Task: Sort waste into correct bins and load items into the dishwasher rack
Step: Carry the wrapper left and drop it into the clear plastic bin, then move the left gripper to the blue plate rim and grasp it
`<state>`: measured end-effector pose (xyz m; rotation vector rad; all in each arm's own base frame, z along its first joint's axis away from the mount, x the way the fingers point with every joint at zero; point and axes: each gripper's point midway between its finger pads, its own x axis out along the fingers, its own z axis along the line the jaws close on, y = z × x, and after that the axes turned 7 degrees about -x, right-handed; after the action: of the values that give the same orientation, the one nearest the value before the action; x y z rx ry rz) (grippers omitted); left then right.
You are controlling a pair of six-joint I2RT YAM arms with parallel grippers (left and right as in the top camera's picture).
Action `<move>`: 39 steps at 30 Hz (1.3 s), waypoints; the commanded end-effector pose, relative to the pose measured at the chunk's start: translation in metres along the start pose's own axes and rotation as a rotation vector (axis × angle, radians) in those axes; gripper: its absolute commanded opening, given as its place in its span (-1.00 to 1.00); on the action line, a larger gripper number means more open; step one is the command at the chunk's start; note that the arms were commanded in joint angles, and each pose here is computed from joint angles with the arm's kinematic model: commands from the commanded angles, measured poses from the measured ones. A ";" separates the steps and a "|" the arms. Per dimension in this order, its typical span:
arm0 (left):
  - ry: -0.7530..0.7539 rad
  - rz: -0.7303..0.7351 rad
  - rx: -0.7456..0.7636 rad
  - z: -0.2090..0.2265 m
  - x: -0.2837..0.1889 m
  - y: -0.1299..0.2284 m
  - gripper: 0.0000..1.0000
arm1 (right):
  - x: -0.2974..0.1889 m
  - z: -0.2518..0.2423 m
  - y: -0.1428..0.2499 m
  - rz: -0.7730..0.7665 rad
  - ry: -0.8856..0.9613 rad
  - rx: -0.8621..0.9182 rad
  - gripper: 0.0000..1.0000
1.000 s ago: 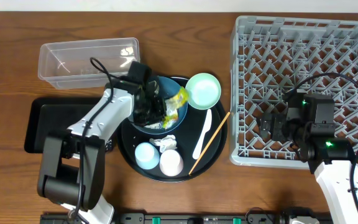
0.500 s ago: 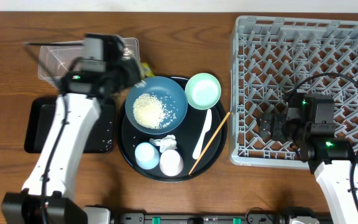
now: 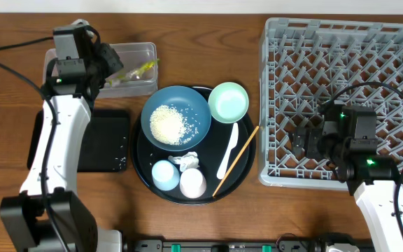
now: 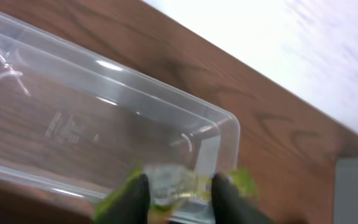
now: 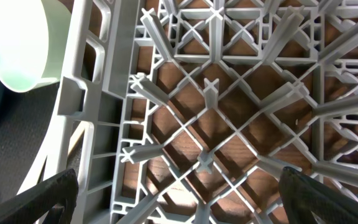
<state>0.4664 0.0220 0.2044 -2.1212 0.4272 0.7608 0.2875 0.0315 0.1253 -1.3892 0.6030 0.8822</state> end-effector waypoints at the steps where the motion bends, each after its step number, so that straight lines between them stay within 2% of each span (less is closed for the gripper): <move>1: -0.001 -0.028 0.002 -0.001 -0.003 -0.009 -0.09 | -0.005 0.004 -0.009 -0.023 -0.015 0.004 0.98; 6: 0.074 0.120 0.012 -0.019 -0.004 0.027 0.00 | -0.005 0.005 -0.009 -0.023 -0.022 0.004 0.98; 8: 0.077 0.187 0.056 -0.025 -0.006 0.048 0.02 | -0.005 0.006 -0.009 -0.024 -0.026 0.004 0.99; 12: 0.080 0.294 0.176 -0.041 -0.010 0.090 0.19 | -0.005 0.006 -0.009 -0.023 -0.026 0.004 0.99; 23: 0.084 0.595 0.370 -0.078 -0.046 0.211 0.32 | -0.005 0.006 -0.008 -0.016 -0.026 0.005 0.98; 27: 0.086 0.643 0.450 -0.083 -0.051 0.246 0.32 | -0.005 0.006 -0.007 -0.013 -0.026 0.006 0.99; 33: -0.005 0.655 0.638 -0.077 -0.040 0.291 0.31 | -0.005 0.006 -0.007 -0.012 -0.027 0.025 0.98; 39: -0.105 0.625 0.741 -0.066 -0.025 0.308 0.32 | -0.005 0.006 -0.006 -0.009 -0.026 0.026 0.98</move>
<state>0.3033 -0.2277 0.0828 -1.3273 1.2255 0.8470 0.2854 0.0341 0.1251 -1.3642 0.6034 0.8923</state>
